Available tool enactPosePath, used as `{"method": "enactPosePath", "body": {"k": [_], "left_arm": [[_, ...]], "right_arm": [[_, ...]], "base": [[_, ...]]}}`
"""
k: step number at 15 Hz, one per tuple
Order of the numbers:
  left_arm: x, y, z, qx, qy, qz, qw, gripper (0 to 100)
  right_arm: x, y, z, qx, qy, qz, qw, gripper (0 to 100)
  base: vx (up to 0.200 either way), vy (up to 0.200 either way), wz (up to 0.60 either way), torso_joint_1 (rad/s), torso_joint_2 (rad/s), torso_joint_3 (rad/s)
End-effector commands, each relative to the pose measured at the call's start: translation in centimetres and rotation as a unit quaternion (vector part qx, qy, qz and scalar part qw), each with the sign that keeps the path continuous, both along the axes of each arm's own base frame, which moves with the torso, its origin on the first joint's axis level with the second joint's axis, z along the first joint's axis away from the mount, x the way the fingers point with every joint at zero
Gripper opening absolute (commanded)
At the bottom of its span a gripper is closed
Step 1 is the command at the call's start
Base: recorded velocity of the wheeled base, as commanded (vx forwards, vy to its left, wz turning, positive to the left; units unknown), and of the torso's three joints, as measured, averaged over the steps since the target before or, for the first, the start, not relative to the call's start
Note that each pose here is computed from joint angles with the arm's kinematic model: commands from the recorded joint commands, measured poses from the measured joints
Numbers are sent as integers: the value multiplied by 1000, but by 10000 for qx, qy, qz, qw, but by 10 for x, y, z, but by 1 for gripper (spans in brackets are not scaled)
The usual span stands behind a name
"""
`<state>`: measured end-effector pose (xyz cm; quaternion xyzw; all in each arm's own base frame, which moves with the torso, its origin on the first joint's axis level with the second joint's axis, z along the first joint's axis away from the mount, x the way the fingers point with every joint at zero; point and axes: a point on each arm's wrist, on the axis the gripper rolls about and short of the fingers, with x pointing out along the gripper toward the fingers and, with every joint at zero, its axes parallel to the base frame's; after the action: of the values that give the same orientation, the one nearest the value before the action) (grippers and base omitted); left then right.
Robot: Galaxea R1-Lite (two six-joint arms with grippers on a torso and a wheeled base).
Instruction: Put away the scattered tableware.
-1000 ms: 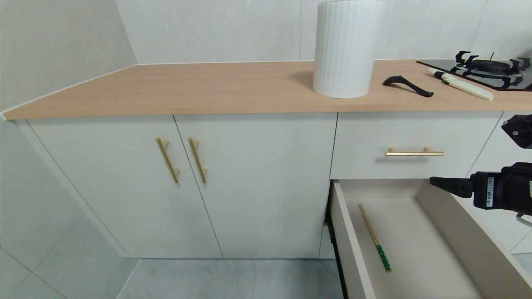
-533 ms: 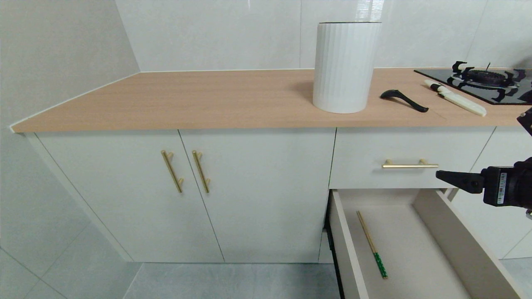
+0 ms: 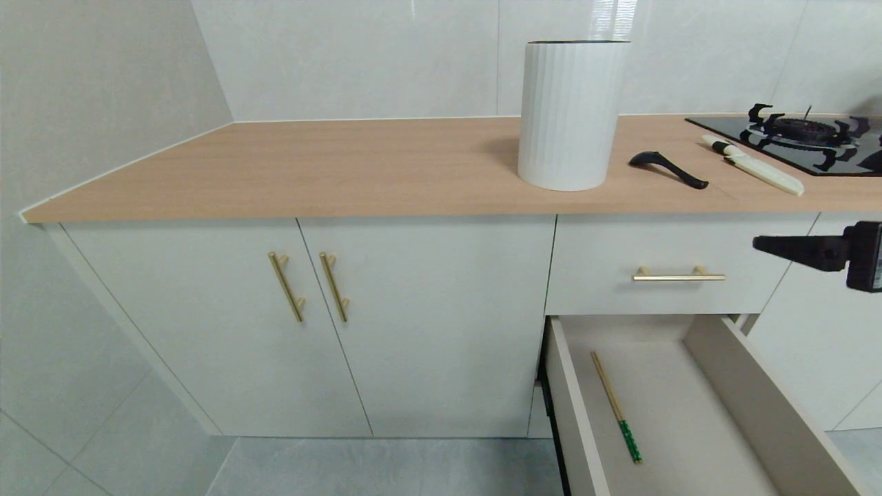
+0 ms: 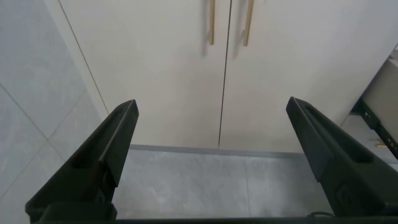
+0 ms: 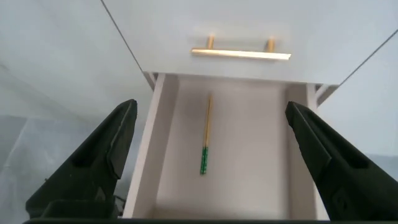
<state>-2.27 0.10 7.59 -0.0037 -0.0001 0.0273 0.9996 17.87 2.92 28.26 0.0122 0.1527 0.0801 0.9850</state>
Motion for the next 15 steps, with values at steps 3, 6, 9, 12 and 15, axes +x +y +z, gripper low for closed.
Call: {"method": "enactPosePath", "body": {"k": [3,6,9,12,15], "left_arm": [[0,0,0,-1,0,3,10000,100],[0,0,0,-1,0,3,10000,100],[0,0,0,-1,0,3,10000,100],[0,0,0,-1,0,3,10000,100],[0,0,0,-1,0,3,10000,100]], "right_arm": [[27,-10,55,-547,-353,74,9979,100],[74,-11,68,-585,-82,76,9982,100],[84,-15,71,-443,-108,293,9985,100],[84,-15,71,-462,-130,331,9983,100],[82,-16,76,-476,-208,316,9981,100]], "base": [[0,0,0,0,0,0],[0,0,0,0,0,0],[0,0,0,0,0,0],[0,0,0,0,0,0],[0,0,0,0,0,0]]}}
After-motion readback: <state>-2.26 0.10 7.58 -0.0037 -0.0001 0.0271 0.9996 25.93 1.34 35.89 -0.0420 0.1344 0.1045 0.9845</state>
